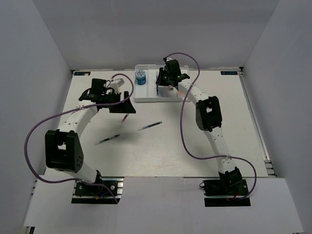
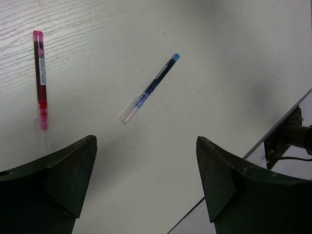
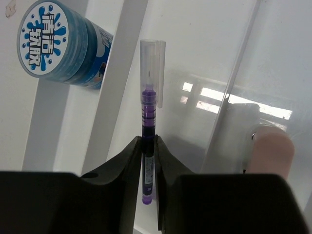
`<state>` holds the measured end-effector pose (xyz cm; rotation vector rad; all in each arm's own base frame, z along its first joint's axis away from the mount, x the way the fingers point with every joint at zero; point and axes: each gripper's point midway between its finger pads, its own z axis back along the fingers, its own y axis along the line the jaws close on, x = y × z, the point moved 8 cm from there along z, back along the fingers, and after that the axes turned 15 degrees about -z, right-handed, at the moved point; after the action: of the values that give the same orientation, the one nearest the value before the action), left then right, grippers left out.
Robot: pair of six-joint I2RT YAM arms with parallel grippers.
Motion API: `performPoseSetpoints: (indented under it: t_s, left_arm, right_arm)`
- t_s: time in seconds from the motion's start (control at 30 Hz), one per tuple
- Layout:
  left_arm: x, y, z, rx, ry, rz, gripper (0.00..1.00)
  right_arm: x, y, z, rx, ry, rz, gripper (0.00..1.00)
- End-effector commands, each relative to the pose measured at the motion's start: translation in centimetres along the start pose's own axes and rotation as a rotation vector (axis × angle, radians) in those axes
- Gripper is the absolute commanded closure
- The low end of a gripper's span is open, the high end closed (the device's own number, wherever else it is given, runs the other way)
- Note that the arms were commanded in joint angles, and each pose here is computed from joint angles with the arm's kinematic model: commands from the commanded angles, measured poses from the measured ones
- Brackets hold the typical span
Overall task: Sort the stationery into containers
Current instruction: Place the pen in the storage box.
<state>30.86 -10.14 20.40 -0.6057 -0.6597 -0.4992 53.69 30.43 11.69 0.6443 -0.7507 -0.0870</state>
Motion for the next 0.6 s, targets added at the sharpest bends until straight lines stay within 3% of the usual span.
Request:
performPoseSetpoints:
  t_s: [0.0, 0.17, 0.27, 0.4, 0.47, 0.5, 0.57]
  left_arm:
    - [0.8, -0.4, 1.1, 0.016, -0.047, -0.030, 0.08]
    - [0.8, -0.5, 1.2, 0.017, -0.044, -0.028, 0.08]
    - [1.0, -0.7, 1.4, 0.012, -0.051, -0.030, 0.08]
    - [1.6, -1.4, 2.2, -0.022, -0.063, -0.063, 0.06]
    - [1.9, -2.0, 2.8, -0.080, -0.083, -0.071, 0.05]
    - [2.0, -1.8, 3.3, -0.087, -0.100, -0.058, 0.05]
    - [1.7, -1.9, 3.7, -0.102, -0.122, -0.017, 0.02]
  right_arm:
    - [1.0, 1.4, -0.2, 0.035, -0.066, 0.002, 0.75]
    - [1.4, 1.9, 0.3, 0.035, -0.076, 0.006, 0.50]
    - [2.7, 3.7, 2.2, 0.094, -0.085, 0.041, 0.49]
    - [4.7, 6.8, 7.1, 0.274, -0.045, 0.237, 0.48]
    - [5.9, 8.8, 11.2, 0.387, -0.044, 0.436, 0.48]
    - [4.1, 8.0, 11.6, 0.411, 0.034, 0.492, 0.48]
    - [3.8, 8.5, 15.0, 0.488, 0.043, 0.711, 0.49]
